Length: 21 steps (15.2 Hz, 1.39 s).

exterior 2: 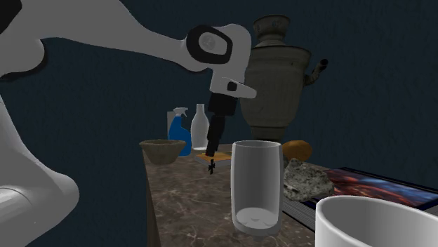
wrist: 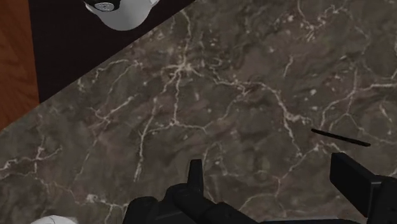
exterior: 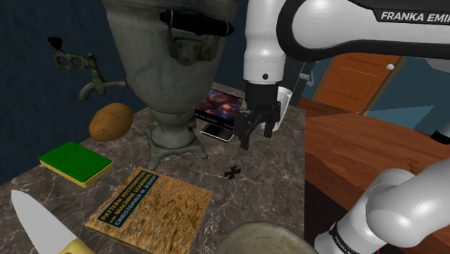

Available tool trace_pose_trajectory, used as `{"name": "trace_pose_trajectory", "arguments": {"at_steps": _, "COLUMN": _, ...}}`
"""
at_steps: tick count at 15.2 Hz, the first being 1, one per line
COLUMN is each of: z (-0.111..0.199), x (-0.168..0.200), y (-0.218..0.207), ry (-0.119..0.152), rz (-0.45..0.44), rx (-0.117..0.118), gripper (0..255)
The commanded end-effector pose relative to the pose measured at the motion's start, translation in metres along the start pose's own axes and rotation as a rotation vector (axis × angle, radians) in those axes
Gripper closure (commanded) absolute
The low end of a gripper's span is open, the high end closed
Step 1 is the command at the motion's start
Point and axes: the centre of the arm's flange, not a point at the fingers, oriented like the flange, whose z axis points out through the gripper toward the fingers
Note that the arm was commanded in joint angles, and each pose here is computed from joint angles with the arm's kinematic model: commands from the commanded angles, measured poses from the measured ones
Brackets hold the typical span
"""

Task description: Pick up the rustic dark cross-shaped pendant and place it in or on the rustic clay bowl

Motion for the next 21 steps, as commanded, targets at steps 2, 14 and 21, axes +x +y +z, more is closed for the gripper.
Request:
{"name": "trace_pose_trajectory", "arguments": {"at_steps": 2, "z": 0.014, "x": 0.01, "y": -0.038, "ry": -0.057, "rz": 0.027, "rx": -0.006, "gripper": 0}}
{"name": "trace_pose_trajectory", "arguments": {"at_steps": 14, "z": 0.07, "x": 0.021, "y": -0.083, "ry": -0.122, "rz": 0.056, "rx": -0.012, "gripper": 0}}
{"name": "trace_pose_trajectory", "arguments": {"at_steps": 21, "z": 0.07, "x": 0.021, "y": -0.083, "ry": -0.122, "rz": 0.056, "rx": -0.012, "gripper": 0}}
